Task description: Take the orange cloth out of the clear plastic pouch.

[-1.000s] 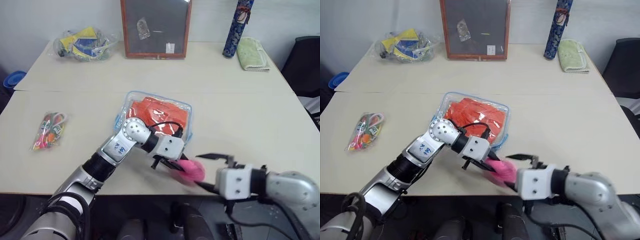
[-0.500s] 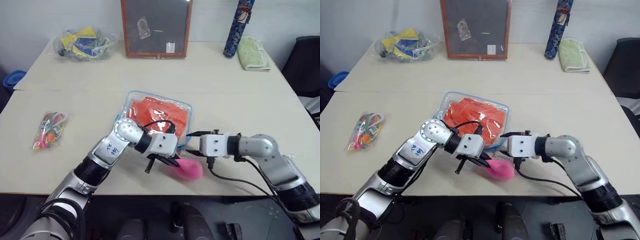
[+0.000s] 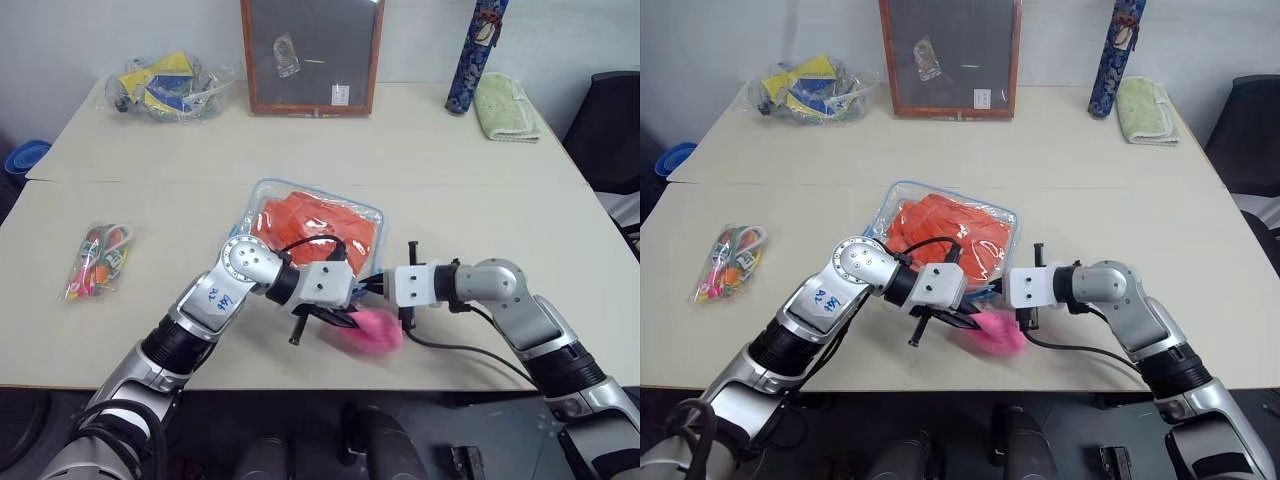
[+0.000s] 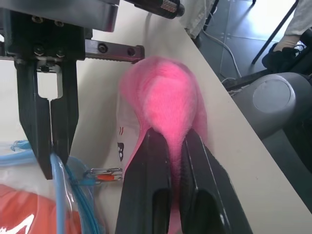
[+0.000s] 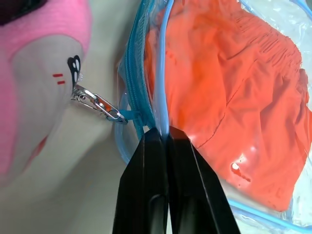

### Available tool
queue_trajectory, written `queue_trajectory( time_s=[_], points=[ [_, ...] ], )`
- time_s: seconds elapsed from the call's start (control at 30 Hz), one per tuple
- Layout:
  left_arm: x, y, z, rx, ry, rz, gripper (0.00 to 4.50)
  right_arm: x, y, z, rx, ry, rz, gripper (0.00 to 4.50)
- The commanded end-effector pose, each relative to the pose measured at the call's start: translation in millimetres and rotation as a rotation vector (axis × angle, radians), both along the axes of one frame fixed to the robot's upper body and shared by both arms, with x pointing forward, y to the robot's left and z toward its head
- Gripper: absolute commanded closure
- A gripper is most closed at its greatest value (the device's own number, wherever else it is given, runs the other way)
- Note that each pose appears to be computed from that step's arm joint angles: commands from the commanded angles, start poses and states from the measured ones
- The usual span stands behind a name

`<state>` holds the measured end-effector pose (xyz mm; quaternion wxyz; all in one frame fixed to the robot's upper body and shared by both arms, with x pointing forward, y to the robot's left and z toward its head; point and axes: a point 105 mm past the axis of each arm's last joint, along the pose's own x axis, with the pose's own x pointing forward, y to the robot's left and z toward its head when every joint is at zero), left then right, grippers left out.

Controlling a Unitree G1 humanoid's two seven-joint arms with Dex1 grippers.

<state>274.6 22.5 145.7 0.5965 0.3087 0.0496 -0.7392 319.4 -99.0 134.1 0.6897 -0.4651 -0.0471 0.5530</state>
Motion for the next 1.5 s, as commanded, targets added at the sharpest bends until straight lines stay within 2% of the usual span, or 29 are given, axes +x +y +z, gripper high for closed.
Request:
queue_trajectory(
  time_s=[0.03, 0.17, 0.27, 0.47, 0.73, 0.87, 1.0, 1.2, 1.3, 1.43, 1.5],
  points=[
    [4, 4, 10, -0.051, 0.000, 0.048, 4.50, 1, 0, 12, -0.004, -0.047, 0.028, 4.49],
    [12, 21, 23, -0.116, 0.056, 0.162, 4.50, 8, -20, 17, -0.068, -0.097, 0.004, 4.49],
    [7, 47, 26, -0.126, 0.115, 0.230, 4.50, 8, -38, 19, -0.122, -0.134, 0.009, 4.49],
    [-7, 98, 30, -0.115, 0.181, 0.355, 4.50, -5, -56, 10, -0.167, -0.145, 0.056, 4.49],
    [-3, 169, 35, -0.090, 0.195, 0.602, 4.50, -24, -71, 16, -0.185, -0.193, 0.108, 4.49],
    [1, 216, 39, -0.112, 0.246, 0.753, 4.50, -44, -79, 16, -0.193, -0.181, 0.167, 4.49],
    [-2, 224, 26, -0.055, 0.233, 0.771, 4.50, -50, -81, 16, -0.182, -0.168, 0.182, 4.49],
    [-1, 202, 14, -0.112, 0.274, 0.739, 4.50, -46, -75, 18, -0.131, -0.124, 0.143, 4.49],
    [5, 201, 10, -0.140, 0.291, 0.780, 3.61, -45, -78, 20, -0.116, -0.104, 0.106, 3.79],
    [3, 204, 12, -0.164, 0.312, 0.789, 2.40, -47, -86, 24, -0.094, -0.111, 0.035, 2.46],
    [-5, 207, 13, -0.168, 0.355, 0.768, 1.73, -50, -91, 26, -0.073, -0.106, -0.008, 1.67]
  ],
)
